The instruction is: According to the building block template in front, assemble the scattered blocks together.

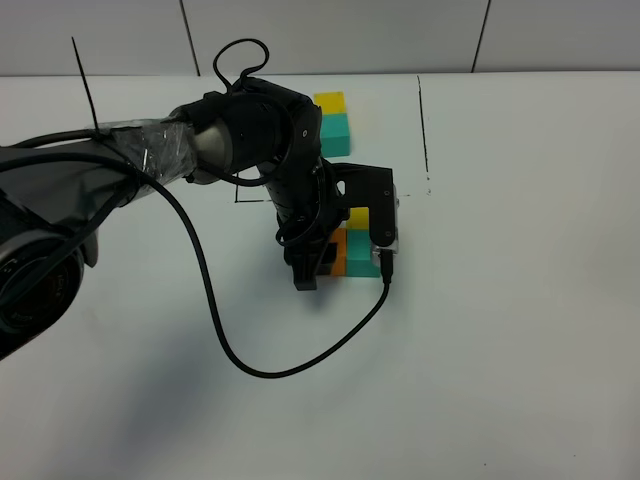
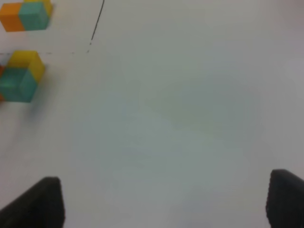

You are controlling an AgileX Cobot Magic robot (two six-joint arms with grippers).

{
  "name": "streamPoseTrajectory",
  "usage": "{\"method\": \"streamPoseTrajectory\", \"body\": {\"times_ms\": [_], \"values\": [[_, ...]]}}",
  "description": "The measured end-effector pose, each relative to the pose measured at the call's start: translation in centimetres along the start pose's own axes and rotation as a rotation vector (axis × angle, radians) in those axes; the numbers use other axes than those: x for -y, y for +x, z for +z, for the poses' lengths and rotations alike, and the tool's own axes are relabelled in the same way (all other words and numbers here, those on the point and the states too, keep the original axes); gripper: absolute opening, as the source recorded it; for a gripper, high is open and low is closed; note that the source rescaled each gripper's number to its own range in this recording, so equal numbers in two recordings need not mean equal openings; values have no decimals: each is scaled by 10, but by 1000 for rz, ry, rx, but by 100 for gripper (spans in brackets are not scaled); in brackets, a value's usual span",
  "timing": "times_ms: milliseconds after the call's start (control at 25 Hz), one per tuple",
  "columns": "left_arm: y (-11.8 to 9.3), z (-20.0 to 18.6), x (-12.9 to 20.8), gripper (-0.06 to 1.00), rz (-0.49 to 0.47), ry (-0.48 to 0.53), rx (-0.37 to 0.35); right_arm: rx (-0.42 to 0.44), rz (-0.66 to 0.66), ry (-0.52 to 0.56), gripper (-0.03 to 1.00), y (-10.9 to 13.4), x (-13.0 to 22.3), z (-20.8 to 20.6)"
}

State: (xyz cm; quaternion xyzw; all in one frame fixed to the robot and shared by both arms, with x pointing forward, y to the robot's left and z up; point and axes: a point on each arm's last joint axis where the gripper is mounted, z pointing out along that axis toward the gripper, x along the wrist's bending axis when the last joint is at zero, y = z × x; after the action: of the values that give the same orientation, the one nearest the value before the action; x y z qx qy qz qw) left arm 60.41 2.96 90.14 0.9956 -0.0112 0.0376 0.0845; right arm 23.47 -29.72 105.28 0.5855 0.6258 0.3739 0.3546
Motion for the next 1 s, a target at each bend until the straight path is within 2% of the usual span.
{"method": "streamPoseTrajectory", "body": {"times_ms": [120, 360, 720, 1000], "values": [[1, 0, 1, 24, 10, 10, -10, 0, 0, 0, 73, 0, 0, 0], [1, 0, 1, 33, 14, 13, -16, 0, 0, 0, 73, 0, 0, 0], [2, 0, 2, 71, 9, 21, -22, 0, 0, 0, 73, 0, 0, 0], [3, -2, 2, 74, -1, 28, -29, 0, 0, 0, 73, 0, 0, 0]]}}
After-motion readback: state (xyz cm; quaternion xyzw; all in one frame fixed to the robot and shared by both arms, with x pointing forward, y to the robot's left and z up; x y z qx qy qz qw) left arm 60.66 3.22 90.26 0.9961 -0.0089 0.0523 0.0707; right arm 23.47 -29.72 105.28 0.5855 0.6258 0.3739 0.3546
